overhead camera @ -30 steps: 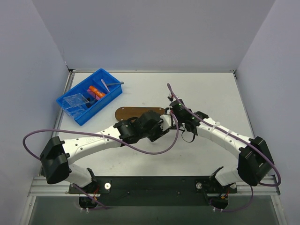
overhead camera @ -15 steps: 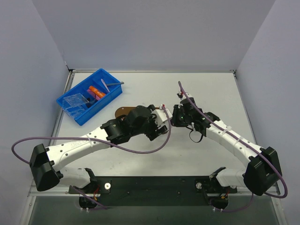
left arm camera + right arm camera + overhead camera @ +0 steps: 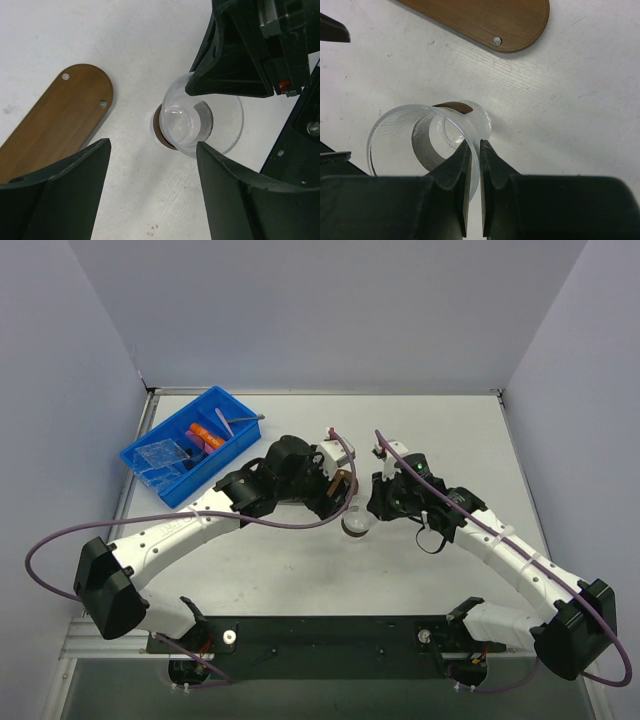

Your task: Prepare toiletry sets of a toothbrush and toothpaste on the tray

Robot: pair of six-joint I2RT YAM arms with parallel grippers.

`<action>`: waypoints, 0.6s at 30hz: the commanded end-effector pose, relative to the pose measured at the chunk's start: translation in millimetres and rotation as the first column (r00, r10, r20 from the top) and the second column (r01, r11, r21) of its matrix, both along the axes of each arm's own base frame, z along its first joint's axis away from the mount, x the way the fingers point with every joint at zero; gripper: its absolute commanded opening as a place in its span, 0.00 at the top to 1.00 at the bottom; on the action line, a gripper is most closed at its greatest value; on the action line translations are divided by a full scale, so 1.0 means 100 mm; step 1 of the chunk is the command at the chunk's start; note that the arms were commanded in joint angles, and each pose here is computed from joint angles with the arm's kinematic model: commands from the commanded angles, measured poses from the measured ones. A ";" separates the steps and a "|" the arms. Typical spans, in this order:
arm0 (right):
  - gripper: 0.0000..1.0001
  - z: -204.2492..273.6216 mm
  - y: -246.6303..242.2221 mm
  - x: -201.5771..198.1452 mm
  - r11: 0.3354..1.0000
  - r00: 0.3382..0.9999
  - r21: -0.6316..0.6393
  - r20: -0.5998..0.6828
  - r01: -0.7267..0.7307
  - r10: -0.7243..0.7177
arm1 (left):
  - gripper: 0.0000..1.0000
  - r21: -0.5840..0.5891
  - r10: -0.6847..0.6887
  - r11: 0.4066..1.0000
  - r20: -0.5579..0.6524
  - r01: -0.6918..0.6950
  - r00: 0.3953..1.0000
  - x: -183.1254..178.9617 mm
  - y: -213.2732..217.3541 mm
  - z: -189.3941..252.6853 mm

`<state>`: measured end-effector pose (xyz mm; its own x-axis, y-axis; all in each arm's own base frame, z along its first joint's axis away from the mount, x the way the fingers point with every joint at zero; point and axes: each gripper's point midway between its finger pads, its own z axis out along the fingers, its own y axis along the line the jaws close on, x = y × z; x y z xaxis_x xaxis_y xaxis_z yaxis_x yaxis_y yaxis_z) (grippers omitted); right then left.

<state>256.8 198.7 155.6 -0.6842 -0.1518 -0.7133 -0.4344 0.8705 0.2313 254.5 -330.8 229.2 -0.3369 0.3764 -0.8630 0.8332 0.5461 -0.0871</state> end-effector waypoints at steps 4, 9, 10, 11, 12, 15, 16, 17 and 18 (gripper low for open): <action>1.00 0.17 0.11 -0.08 0.993 0.990 0.013 0.071 -0.119 0.118 | 0.20 -0.060 -0.059 0.997 -0.092 0.053 0.994 -0.11 -0.19 0.07; 1.00 0.17 0.15 -0.10 0.990 0.987 0.002 0.084 -0.141 0.140 | 0.23 -0.038 -0.051 0.998 -0.157 0.046 0.986 -0.11 -0.27 -0.11; 1.00 0.18 0.17 -0.11 0.989 0.985 0.000 0.089 -0.147 0.146 | 0.24 -0.036 -0.053 0.998 -0.166 0.047 0.985 -0.12 -0.29 -0.13; 1.00 0.17 0.16 -0.10 0.990 0.986 -0.005 0.090 -0.142 0.142 | 0.26 -0.034 -0.054 0.998 -0.174 0.049 0.983 -0.13 -0.30 -0.15; 1.00 0.17 0.17 -0.11 0.989 0.985 -0.009 0.093 -0.148 0.148 | 0.27 -0.025 -0.053 0.998 -0.186 0.049 0.981 -0.14 -0.32 -0.21; 1.00 0.17 0.16 -0.11 0.990 0.984 -0.022 0.105 -0.139 0.141 | 0.35 -0.003 -0.048 0.999 -0.203 0.048 0.978 -0.16 -0.35 -0.30; 1.00 0.17 0.15 -0.10 0.990 0.984 -0.024 0.110 -0.137 0.139 | 0.38 -0.001 -0.049 0.999 -0.206 0.050 0.977 -0.17 -0.36 -0.31; 1.00 0.17 0.16 -0.10 0.990 0.984 -0.025 0.111 -0.137 0.139 | 0.42 0.001 -0.050 0.999 -0.208 0.052 0.977 -0.17 -0.37 -0.32; 1.00 0.18 0.15 -0.09 0.991 0.984 -0.031 0.116 -0.132 0.135 | 0.47 0.003 -0.052 0.999 -0.216 0.054 0.975 -0.18 -0.38 -0.35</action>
